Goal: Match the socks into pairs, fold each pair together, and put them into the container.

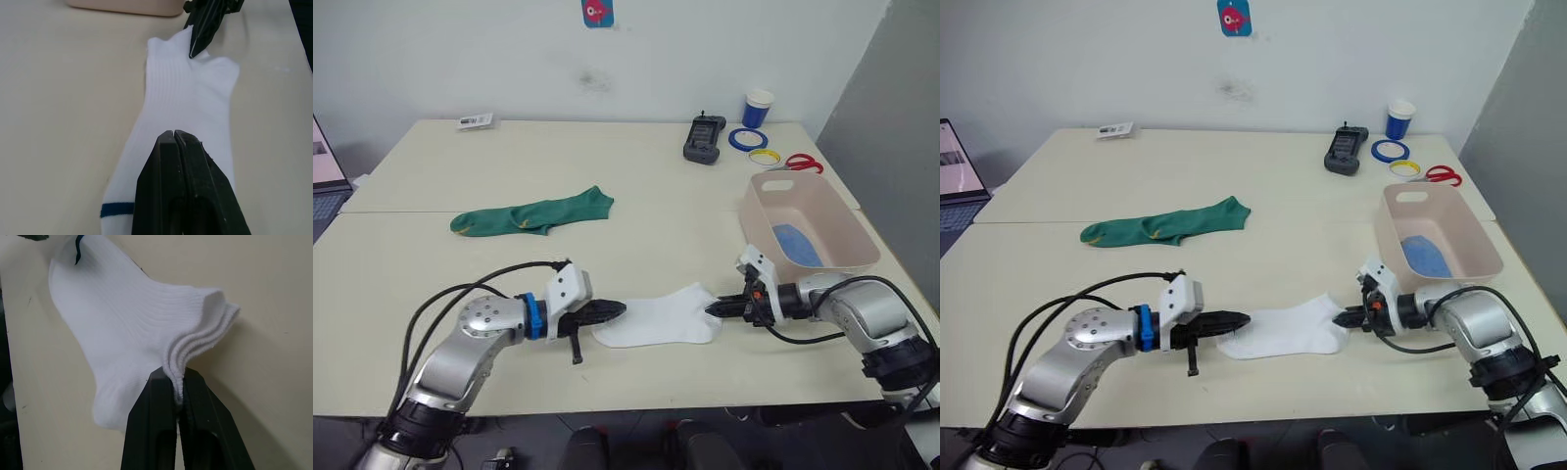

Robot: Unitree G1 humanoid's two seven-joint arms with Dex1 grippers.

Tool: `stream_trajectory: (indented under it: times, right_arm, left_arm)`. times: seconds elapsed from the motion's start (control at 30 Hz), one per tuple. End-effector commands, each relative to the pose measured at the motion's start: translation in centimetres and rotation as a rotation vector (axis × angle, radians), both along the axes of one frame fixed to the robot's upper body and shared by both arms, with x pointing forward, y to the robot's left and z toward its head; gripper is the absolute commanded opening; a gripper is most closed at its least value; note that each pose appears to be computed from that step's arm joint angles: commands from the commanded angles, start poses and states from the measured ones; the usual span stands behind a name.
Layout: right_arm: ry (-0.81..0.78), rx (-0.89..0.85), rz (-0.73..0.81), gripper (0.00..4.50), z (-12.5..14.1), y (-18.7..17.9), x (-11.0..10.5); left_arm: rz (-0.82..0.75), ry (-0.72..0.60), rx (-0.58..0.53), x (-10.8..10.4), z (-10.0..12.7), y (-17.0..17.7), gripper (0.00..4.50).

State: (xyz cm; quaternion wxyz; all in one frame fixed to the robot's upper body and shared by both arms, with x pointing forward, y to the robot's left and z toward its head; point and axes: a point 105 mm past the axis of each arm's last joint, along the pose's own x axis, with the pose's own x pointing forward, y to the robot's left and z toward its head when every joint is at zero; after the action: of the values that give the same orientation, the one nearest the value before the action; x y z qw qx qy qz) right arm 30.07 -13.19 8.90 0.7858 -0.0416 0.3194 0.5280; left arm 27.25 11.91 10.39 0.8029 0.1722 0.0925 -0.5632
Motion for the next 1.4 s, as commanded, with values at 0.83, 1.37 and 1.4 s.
stream_trajectory:
  times: [0.83, 1.37, 1.4]
  right_arm:
    - [0.056, 0.044, -0.106, 2.35, 0.7, -0.6, -0.4]
    - [0.223, 0.399, -0.001, 0.05, 6.5, 4.8, -1.9]
    - [0.225, 0.403, 0.002, 0.05, 6.5, 5.6, -1.8]
  left_arm:
    - [0.030, 0.110, 0.177, 0.1, -6.0, -0.3, 0.00]
    - [0.051, 0.138, 0.177, 0.1, -6.5, -0.5, 0.00]
    - [0.053, 0.136, 0.175, 0.2, -6.5, -0.5, 0.00]
